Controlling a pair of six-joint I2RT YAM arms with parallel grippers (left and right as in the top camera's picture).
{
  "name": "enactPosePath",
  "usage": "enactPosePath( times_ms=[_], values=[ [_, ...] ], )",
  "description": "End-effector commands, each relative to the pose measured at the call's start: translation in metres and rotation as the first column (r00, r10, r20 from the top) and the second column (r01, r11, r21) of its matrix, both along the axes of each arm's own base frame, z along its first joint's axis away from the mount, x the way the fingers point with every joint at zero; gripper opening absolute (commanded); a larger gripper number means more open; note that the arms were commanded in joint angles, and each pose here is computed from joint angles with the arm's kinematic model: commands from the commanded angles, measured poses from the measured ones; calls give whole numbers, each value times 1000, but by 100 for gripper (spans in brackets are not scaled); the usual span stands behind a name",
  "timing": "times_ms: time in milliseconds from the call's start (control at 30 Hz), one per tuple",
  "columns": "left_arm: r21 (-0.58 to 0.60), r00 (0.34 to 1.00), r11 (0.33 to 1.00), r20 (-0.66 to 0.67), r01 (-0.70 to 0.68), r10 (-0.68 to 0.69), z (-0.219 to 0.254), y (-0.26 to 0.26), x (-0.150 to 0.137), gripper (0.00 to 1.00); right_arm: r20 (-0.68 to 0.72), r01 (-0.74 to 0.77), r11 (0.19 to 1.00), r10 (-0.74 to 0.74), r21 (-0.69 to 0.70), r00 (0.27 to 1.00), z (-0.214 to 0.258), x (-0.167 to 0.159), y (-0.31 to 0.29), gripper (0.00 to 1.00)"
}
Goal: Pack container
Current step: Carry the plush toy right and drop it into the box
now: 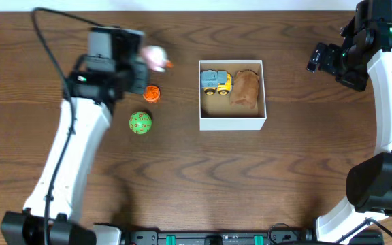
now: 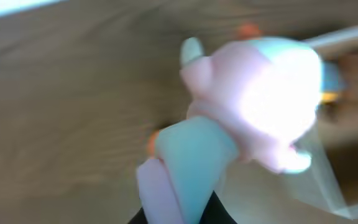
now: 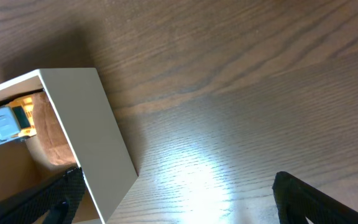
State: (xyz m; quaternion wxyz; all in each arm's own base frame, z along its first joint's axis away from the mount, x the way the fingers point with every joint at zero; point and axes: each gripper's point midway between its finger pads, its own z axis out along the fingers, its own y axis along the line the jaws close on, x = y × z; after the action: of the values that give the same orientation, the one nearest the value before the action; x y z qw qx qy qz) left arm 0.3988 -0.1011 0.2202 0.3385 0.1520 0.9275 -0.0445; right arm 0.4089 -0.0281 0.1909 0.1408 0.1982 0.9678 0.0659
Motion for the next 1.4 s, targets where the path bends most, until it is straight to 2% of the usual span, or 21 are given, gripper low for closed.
enactPosePath(
  times_ms=[0,133,367,667,933,1033,1133,1267,1367],
  values=[
    [38,986,986,33,162,-164,5,-55,-12,6,-18,3,1000,-3,13,1000,-5,-1,5,99],
    [107,957,953,40,283,-288,-9,-106,-21,6,-16,4,1000,-4,13,1000,-5,0,5,99],
    [193,864,848,11,493,-504,-58,-176,-25,6,-16,3,1000,-3,13,1000,-5,0,5,99],
    [186,845,825,-78,534,-529,-123,-209,-28,6,-18,4,1000,-4,10,1000,-5,-1,4,99],
    [191,828,806,-133,561,-545,-149,-218,-37,8,-18,4,1000,-4,10,1000,-5,-1,4,99],
    [190,824,802,-127,566,-552,-148,-221,-38,17,-19,4,1000,-4,10,1000,-5,-1,4,99],
    [190,825,803,-124,565,-551,-147,-221,-38,43,-19,4,1000,-4,10,1000,-6,-1,4,99],
    [210,838,812,-91,544,-538,-133,-218,-34,72,-19,4,1000,-4,10,1000,-6,-1,4,99],
    [227,850,823,-46,520,-525,-113,-215,-30,79,-20,4,1000,-4,10,1000,-6,-1,4,99]
  ],
)
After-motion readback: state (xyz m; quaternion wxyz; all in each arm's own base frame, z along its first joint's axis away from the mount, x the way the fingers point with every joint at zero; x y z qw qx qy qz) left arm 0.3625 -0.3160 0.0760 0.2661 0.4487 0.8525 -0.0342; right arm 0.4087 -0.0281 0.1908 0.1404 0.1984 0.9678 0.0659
